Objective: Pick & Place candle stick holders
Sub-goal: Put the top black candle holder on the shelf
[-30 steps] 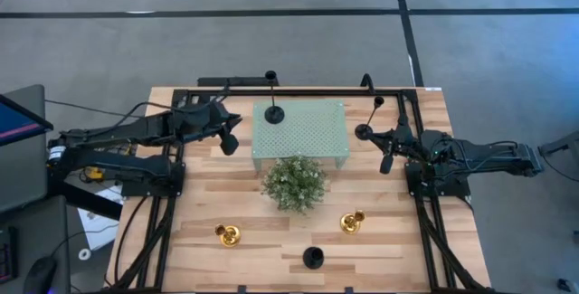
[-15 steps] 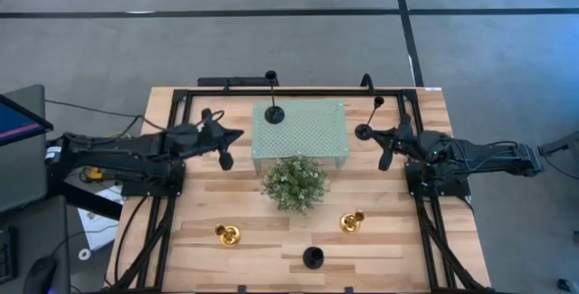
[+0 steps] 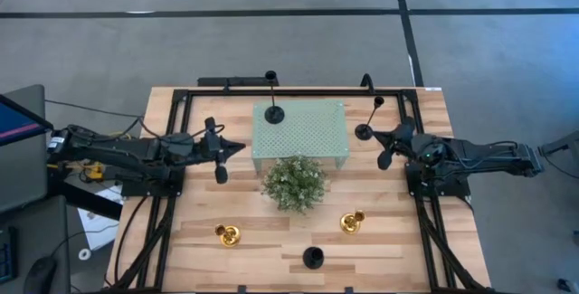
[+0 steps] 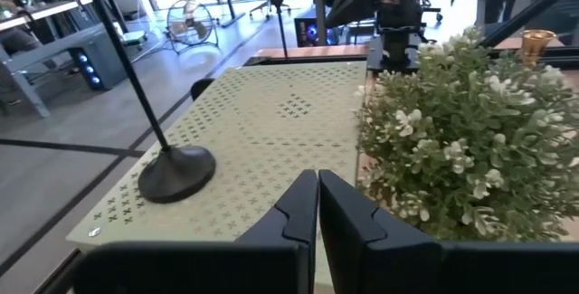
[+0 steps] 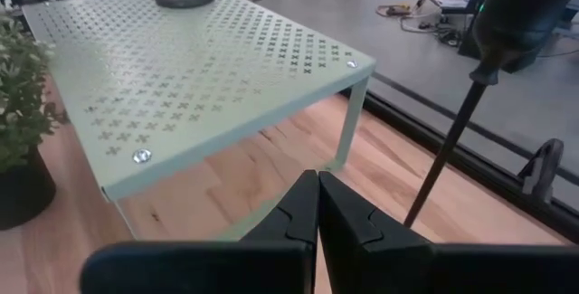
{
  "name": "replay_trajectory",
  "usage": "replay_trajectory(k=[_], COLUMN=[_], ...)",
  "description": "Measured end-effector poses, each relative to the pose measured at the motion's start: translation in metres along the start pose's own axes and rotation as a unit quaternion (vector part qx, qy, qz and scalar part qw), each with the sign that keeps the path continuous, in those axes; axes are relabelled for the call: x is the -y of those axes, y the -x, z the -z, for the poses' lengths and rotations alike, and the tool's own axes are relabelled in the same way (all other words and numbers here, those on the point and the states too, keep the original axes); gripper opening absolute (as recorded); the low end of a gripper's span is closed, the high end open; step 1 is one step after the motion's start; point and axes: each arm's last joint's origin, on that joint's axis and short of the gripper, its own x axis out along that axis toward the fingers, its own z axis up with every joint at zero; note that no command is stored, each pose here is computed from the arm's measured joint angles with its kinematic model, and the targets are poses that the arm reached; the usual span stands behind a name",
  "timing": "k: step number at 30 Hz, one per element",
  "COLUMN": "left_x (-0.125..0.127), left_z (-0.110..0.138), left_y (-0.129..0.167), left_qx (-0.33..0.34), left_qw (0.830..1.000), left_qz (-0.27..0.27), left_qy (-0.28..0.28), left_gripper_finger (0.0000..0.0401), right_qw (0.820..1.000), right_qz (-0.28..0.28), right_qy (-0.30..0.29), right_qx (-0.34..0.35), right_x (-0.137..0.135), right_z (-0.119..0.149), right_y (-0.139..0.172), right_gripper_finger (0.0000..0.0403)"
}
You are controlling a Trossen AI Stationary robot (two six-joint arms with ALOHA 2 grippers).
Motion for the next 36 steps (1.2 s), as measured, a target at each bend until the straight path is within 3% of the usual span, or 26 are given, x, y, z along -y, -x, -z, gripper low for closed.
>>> replay_trajectory(k=[3, 7, 13, 18, 27, 36], left_x=[0.000, 0.000, 0.000, 0.000, 0.000, 0.000], left_z=[0.000, 0.000, 0.000, 0.000, 0.000, 0.000], left_y=[0.000, 0.000, 0.000, 0.000, 0.000, 0.000], left_qx=[0.000, 0.001, 0.001, 0.001, 0.001, 0.001], left_qw=[1.000, 1.000, 1.000, 1.000, 1.000, 1.000], left_qz=[0.000, -0.001, -0.001, -0.001, -0.001, -0.001], left_qy=[0.000, 0.001, 0.002, 0.002, 0.005, 0.006], left_gripper_finger=[0.0012, 0.0012, 0.0011, 0.0011, 0.0011, 0.0011], right_qw=[1.000, 1.000, 0.997, 0.993, 0.987, 0.979], right_qz=[0.000, 0.005, 0.072, 0.106, 0.153, 0.195], right_qy=[-0.002, -0.001, -0.039, -0.040, -0.045, -0.053], right_qx=[0.003, 0.001, 0.014, 0.019, 0.019, 0.008], right_x=[0.000, 0.000, 0.003, 0.003, 0.005, 0.009], right_z=[-0.001, 0.000, -0.003, -0.007, -0.013, -0.013], right_y=[0.000, -0.001, -0.006, -0.014, -0.035, -0.057], right_gripper_finger=[0.0012, 0.0056, 0.0142, 0.0183, 0.0196, 0.0177])
